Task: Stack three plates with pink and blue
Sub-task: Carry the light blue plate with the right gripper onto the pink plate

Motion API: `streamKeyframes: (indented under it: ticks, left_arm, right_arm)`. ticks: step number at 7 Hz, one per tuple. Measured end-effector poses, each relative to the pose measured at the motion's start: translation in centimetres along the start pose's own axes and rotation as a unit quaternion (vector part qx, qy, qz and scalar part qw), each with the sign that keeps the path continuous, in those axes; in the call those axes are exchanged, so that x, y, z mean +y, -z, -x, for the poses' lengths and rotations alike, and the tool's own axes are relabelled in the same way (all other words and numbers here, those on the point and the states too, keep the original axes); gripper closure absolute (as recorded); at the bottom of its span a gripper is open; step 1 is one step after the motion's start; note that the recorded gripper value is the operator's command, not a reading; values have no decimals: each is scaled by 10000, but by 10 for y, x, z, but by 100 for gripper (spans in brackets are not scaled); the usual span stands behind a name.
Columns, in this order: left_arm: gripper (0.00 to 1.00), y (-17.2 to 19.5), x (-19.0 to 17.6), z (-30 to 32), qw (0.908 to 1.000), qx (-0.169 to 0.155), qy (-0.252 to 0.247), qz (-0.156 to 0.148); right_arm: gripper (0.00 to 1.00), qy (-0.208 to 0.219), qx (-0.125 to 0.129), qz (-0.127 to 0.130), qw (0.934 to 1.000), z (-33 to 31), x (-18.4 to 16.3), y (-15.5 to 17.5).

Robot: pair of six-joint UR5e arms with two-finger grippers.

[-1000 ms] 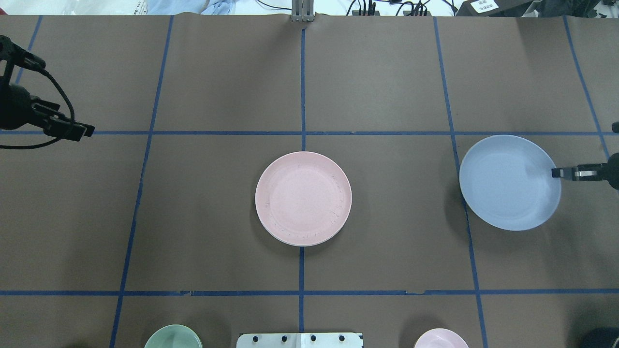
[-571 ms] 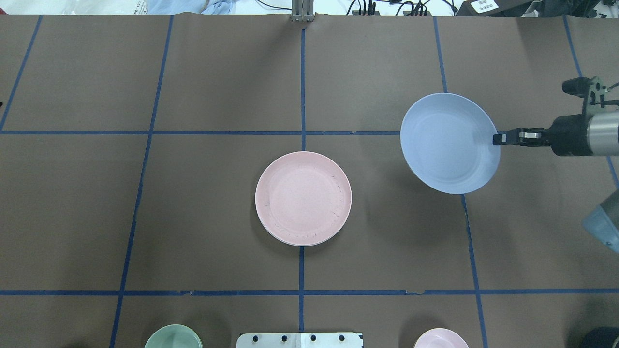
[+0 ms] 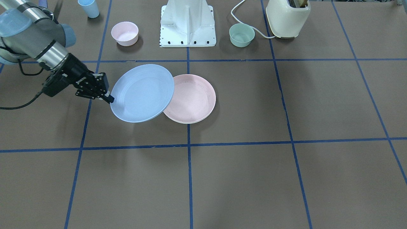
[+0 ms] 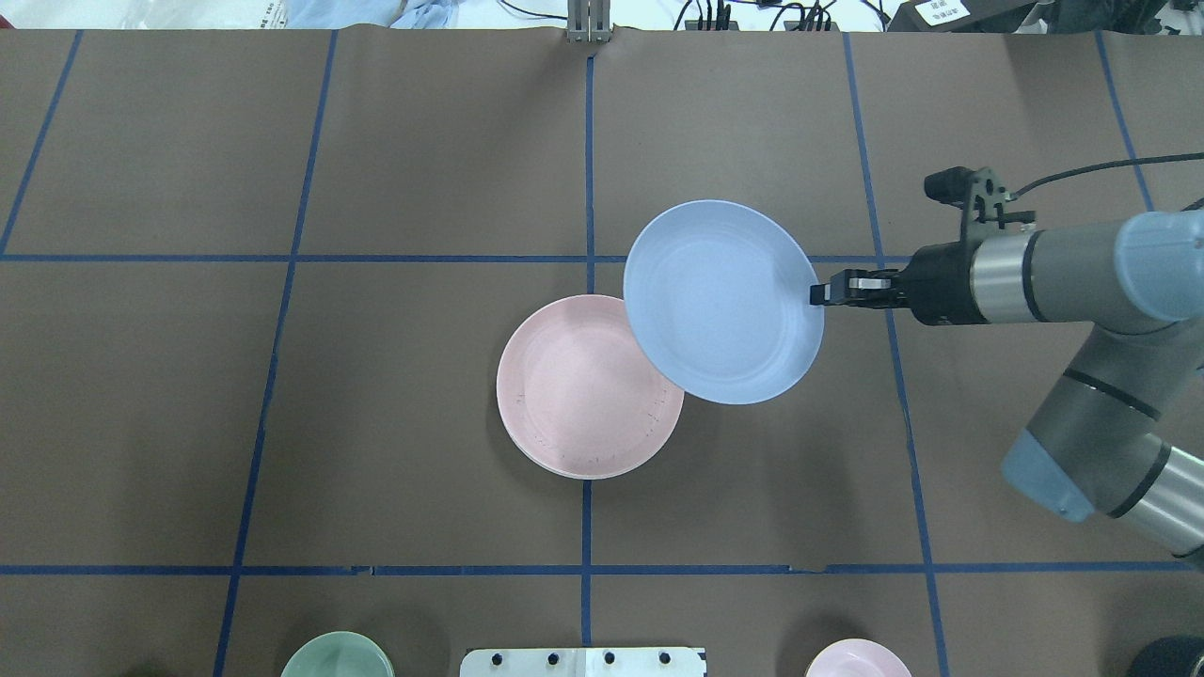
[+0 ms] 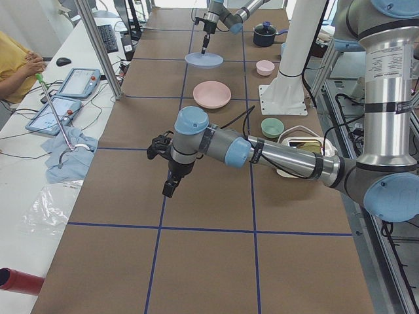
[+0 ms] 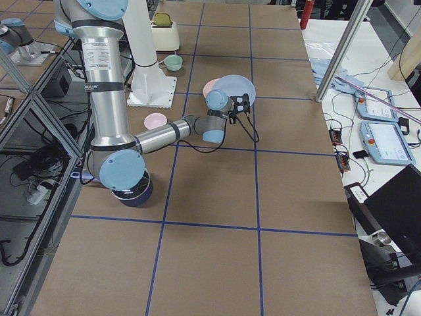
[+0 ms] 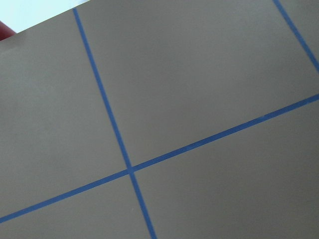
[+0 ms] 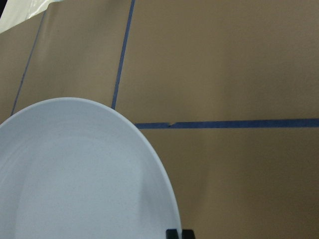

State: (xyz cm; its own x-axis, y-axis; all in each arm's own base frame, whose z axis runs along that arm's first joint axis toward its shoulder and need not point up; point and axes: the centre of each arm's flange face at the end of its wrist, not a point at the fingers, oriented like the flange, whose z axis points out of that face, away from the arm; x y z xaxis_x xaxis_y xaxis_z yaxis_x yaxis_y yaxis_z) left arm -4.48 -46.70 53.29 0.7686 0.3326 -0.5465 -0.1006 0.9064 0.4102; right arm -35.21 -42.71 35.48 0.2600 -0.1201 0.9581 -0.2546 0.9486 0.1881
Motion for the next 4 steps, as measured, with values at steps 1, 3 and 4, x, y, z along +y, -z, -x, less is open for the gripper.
streamKeyframes:
  ticks: [1, 3, 4]
  left_arm:
    - [0, 0, 4, 3, 10000, -5, 6, 20]
    - [0, -2, 6, 5, 10000, -7, 22, 43]
    - [0, -2, 7, 6, 10000, -7, 26, 51]
  right_arm:
    - [100, -46, 265, 41, 9996, 39, 15, -18]
    - [100, -56, 778, 36, 9969, 94, 51, -60]
    - [100, -14, 960, 19, 9954, 107, 66, -75]
